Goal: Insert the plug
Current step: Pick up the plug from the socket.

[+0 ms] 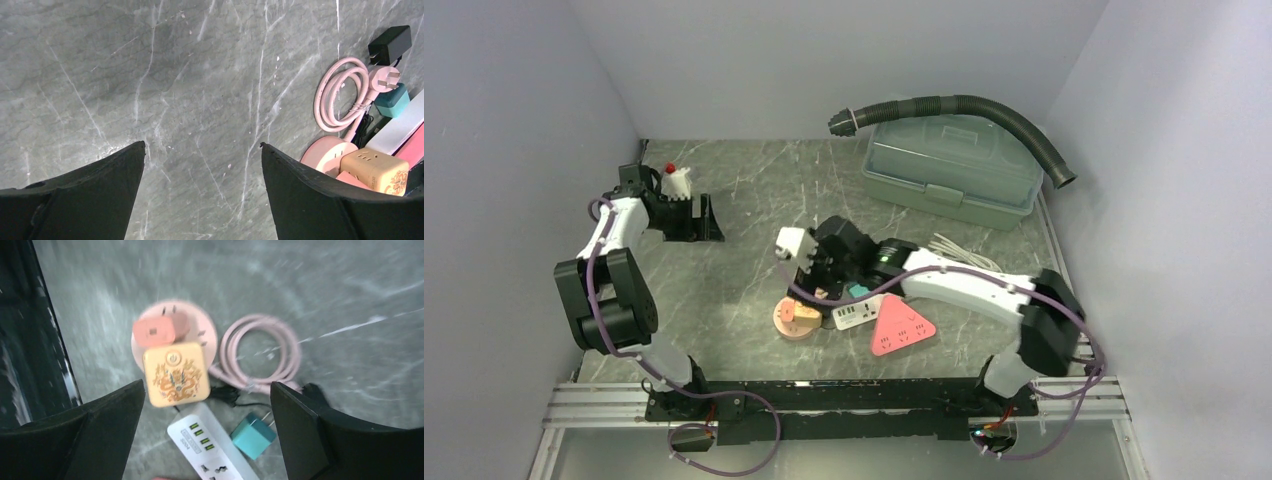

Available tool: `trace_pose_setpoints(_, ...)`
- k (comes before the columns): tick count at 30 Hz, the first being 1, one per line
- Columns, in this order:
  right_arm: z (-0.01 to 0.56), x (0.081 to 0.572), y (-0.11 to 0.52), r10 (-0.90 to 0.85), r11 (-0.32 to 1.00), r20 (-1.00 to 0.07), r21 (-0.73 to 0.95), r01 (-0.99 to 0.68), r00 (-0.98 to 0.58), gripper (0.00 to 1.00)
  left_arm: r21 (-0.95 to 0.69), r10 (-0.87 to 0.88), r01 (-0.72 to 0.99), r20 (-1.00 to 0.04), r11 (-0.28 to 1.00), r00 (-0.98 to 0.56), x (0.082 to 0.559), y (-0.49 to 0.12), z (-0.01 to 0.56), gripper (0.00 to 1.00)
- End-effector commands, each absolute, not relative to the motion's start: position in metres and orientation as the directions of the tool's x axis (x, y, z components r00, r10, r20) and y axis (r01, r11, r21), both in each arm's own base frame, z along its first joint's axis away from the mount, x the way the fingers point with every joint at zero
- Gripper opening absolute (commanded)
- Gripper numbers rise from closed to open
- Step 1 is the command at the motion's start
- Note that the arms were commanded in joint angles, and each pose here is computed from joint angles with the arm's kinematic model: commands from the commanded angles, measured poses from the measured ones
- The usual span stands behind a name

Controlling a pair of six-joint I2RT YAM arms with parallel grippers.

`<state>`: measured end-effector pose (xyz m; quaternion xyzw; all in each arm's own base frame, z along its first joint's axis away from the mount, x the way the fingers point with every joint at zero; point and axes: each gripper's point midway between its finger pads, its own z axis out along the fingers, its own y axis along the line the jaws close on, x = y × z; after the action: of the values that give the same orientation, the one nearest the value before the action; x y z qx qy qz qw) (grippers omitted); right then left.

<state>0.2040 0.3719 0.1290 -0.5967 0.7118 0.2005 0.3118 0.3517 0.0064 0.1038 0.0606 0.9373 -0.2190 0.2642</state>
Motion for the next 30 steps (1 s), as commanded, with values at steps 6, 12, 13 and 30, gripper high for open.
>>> trace_pose_setpoints(6, 0.184, 0.206, 0.401, -0.545, 0.296, -0.830, -0.063, -0.953, -0.115, 1.00, -0.305, -0.008, 0.216, -0.594, 0.927, -0.804, 0.354, 0.025, 0.133, 1.00)
trace_pose_setpoints(12, 0.172, 0.181, 0.415, -0.607, 0.139, -0.793, -0.169, -0.976, 0.051, 1.00, -0.309, -0.034, 0.177, -0.571, 0.934, -0.820, 0.359, 0.031, 0.132, 1.00)
trace_pose_setpoints(13, 0.166, 0.178, 0.416, -0.633, 0.111, -0.772, -0.176, -0.978, 0.067, 1.00, -0.311, -0.040, 0.171, -0.570, 0.935, -0.820, 0.360, 0.033, 0.132, 1.00)
trace_pose_setpoints(30, 0.128, 0.179, 0.447, -0.722, -0.001, -0.681, -0.177, -0.984, 0.123, 0.92, -0.341, -0.075, 0.153, -0.571, 0.928, -0.818, 0.365, 0.047, 0.127, 1.00)
